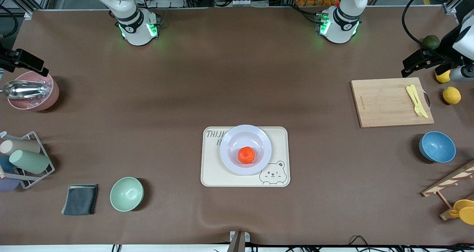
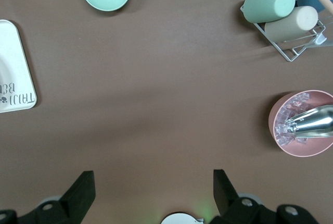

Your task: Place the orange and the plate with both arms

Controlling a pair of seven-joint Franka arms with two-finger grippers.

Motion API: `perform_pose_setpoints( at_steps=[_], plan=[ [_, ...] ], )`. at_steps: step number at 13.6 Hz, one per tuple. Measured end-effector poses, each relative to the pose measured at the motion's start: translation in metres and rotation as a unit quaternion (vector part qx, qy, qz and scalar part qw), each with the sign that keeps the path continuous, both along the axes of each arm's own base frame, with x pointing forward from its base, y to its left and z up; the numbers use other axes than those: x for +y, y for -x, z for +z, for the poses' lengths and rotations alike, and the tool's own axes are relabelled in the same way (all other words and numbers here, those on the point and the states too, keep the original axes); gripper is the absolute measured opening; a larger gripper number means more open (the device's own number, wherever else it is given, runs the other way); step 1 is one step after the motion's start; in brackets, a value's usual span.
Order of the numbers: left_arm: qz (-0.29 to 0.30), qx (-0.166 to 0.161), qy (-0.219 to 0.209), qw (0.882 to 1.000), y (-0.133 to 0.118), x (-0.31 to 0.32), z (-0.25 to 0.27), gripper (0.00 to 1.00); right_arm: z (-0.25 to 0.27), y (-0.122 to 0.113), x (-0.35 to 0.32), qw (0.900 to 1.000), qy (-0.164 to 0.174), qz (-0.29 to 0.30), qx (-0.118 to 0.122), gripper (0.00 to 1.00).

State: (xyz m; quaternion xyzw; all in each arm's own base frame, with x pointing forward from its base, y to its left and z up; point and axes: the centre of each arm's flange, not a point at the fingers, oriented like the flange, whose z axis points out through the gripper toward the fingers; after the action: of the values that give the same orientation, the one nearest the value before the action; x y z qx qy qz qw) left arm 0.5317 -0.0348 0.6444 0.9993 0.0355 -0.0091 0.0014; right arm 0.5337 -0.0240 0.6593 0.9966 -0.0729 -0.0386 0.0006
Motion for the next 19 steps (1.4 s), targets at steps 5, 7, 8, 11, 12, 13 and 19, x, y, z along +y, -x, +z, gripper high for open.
perform_pose_setpoints(
  at_steps=[5,7,8,11,12,13,19],
  plan=[
    [0.0,0.0,0.0,1.0,0.0,0.0,0.0,1.0,0.0,-0.001,0.003,1.0,0.0,0.003,-0.004,1.0],
    [0.001,0.0,0.0,1.0,0.0,0.001,0.0,1.0,-0.001,-0.002,0.005,1.0,0.0,0.005,-0.004,1.0],
    [0.001,0.0,0.0,1.0,0.0,0.001,0.0,1.0,-0.001,-0.002,0.006,1.0,0.0,0.006,-0.003,1.0],
    [0.001,0.0,0.0,1.0,0.0,0.001,0.0,1.0,-0.003,-0.002,0.01,1.0,0.0,0.01,-0.002,1.0],
    [0.001,0.0,0.0,1.0,0.0,0.001,0.0,1.0,-0.003,-0.002,0.012,1.0,0.0,0.011,-0.002,1.0],
    [0.001,0.0,0.0,1.0,0.0,0.001,0.0,1.0,-0.003,-0.002,0.013,1.0,-0.001,0.013,-0.002,1.0],
    [0.002,-0.001,-0.015,1.0,0.001,0.005,0.006,1.0,-0.003,-0.003,0.022,1.0,-0.002,0.021,-0.004,1.0]
  ],
)
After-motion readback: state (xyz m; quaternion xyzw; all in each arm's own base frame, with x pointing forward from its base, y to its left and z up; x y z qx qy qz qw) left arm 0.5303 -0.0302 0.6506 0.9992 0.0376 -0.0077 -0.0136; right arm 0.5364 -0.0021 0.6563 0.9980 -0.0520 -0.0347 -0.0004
